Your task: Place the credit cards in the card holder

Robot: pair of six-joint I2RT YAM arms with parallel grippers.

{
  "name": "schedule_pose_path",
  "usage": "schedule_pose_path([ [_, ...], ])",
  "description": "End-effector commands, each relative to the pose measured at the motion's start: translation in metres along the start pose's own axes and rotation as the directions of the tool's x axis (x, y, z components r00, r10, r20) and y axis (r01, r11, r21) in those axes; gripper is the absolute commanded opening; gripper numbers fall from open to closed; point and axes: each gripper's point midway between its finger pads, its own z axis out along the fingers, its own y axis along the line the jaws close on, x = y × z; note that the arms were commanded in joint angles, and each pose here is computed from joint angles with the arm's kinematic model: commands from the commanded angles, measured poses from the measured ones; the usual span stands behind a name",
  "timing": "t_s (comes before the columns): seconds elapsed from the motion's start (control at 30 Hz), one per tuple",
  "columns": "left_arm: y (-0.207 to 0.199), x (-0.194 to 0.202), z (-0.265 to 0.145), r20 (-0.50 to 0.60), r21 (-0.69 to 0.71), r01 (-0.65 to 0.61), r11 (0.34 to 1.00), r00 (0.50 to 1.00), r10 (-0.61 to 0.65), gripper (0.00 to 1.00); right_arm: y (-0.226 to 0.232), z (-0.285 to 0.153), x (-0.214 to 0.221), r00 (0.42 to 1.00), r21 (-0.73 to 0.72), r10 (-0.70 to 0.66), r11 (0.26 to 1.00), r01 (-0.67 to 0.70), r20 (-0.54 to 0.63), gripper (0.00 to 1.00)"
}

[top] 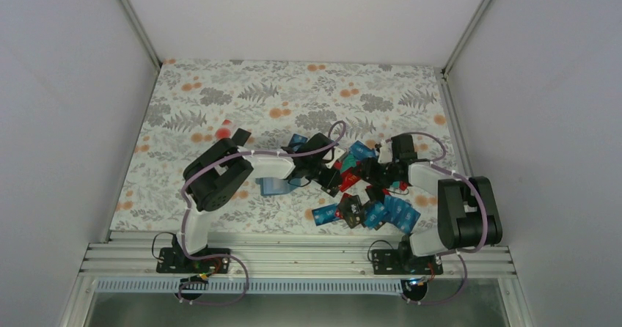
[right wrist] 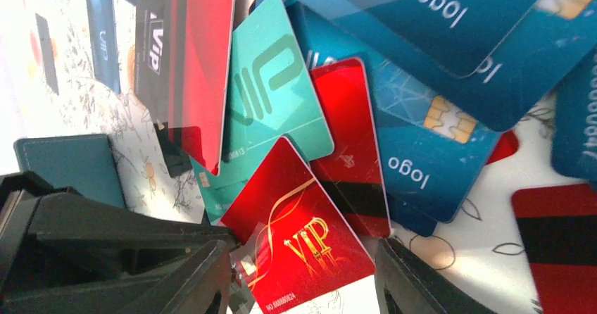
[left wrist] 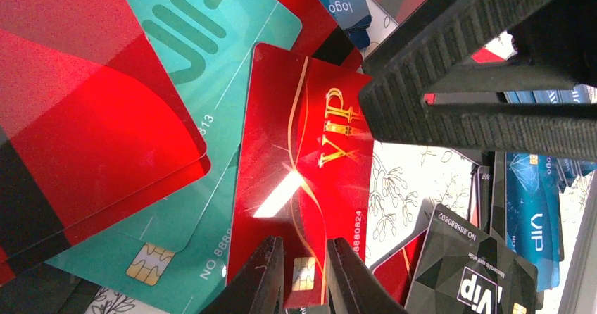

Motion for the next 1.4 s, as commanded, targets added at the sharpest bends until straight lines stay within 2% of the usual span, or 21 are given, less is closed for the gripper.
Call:
schedule_pose_path([
  [0.0,0.015,0.031,0.01,-0.072,-0.03,0.03,0.999,0.997,-0.032,0.17,0.018,0.004,0.016,0.998,-0.145,0.007,0.989,-0.017,-0.068,0.5],
  [0.3,0.012,0.033,0.009,-0.062,-0.004,0.018,1.0,0.998,-0.018,0.16,0.023,0.007,0.018,0.997,-0.22,0.001,0.975,-0.018,-0.076,0.27],
  [0.5,0.01,0.035,0.009,-0.056,0.008,0.006,1.0,0.998,-0.006,0.16,0.017,0.013,0.023,0.996,-0.227,0.001,0.974,-0.021,-0.089,0.06],
  [1.1,-0.023,-0.012,-0.035,0.086,0.06,-0.005,0.998,0.996,0.0,0.16,0.018,0.008,0.023,0.998,-0.227,-0.026,0.974,0.011,-0.061,0.04],
  [1.37,-0.013,-0.036,-0.072,0.172,0.0,0.04,0.999,0.984,-0.039,0.21,0.031,-0.002,0.016,0.998,-0.26,-0.062,0.964,0.052,-0.03,0.04],
])
